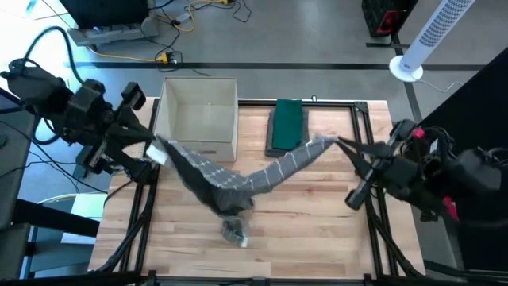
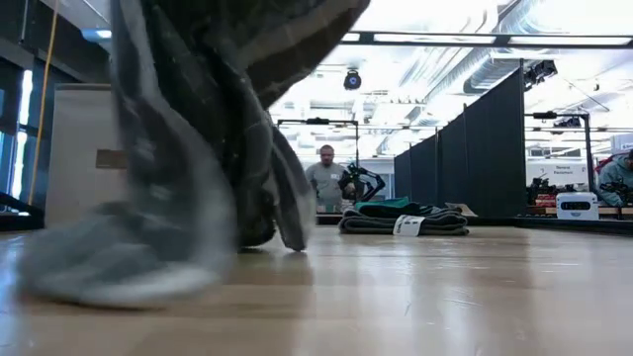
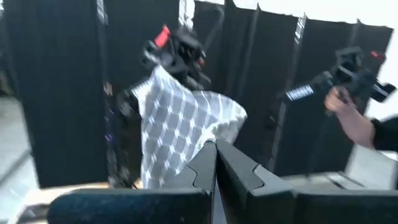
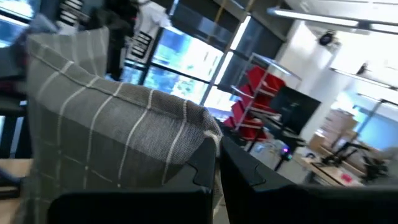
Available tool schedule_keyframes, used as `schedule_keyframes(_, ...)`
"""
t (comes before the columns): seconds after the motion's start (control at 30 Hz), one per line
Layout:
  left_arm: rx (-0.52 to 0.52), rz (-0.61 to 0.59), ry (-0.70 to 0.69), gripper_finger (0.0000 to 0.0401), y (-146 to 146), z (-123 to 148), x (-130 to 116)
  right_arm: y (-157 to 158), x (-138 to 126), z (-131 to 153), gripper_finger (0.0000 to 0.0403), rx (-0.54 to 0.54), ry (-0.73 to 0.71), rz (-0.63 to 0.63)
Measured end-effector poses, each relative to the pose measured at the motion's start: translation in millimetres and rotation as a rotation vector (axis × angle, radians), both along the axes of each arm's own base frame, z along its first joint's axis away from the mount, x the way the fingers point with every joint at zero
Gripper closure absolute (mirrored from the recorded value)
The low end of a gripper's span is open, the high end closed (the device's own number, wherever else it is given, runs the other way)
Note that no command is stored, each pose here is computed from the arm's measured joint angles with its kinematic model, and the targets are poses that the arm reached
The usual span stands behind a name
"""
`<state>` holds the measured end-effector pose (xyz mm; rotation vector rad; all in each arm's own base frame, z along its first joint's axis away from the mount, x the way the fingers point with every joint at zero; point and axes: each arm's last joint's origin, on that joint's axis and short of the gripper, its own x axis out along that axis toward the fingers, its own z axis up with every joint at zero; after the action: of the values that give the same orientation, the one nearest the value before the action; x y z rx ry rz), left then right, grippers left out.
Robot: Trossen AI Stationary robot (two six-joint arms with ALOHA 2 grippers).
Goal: Fold towel
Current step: Fold the gray patterned towel
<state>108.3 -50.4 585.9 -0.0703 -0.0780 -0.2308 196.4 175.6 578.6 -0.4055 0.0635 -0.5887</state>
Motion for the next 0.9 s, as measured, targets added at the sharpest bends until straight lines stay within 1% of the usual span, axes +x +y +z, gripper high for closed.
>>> schedule_keyframes(0.1, -0.011, 0.035, -0.079, 0.0401, 1.3, 7.9, -0.4, -6.2, 2.0, 6.1, 0.0403, -0.019, -0.005, -0.025)
schedule_keyframes(0.23, -0.033, 0.005, -0.138, 0.0401, 2.1, 14.0, -3.8, -9.1, -0.9, 15.0, 0.0403, -0.035, -0.038, -0.009)
schedule_keyframes(0.43, -0.083, -0.103, -0.119, 0.0401, -2.4, 13.1, -1.6, -0.3, -9.9, 20.8, 0.0403, -0.05, -0.114, 0.116)
schedule_keyframes(0.53, -0.084, -0.169, -0.102, 0.0401, -7.6, 11.5, 2.0, 7.2, -16.2, 21.2, 0.0403, -0.024, -0.147, 0.182)
schedule_keyframes(0.63, -0.061, -0.244, -0.091, 0.0401, -15.8, 9.7, 6.0, 16.8, -23.1, 21.9, 0.0403, -0.022, -0.197, 0.301)
schedule_keyframes(0.73, 0.007, -0.293, -0.106, 0.0401, -24.9, 8.2, 10.6, 26.4, -30.1, 23.9, 0.0403, -0.048, -0.265, 0.454)
schedule_keyframes(0.8, 0.05, -0.306, -0.135, 0.0401, -30.4, 8.8, 13.6, 31.3, -34.6, 25.8, 0.0403, -0.07, -0.31, 0.542)
schedule_keyframes(0.9, 0.078, -0.32, -0.228, 0.0401, -39.0, 14.9, 17.7, 36.0, -38.6, 27.3, 0.0403, -0.099, -0.356, 0.636)
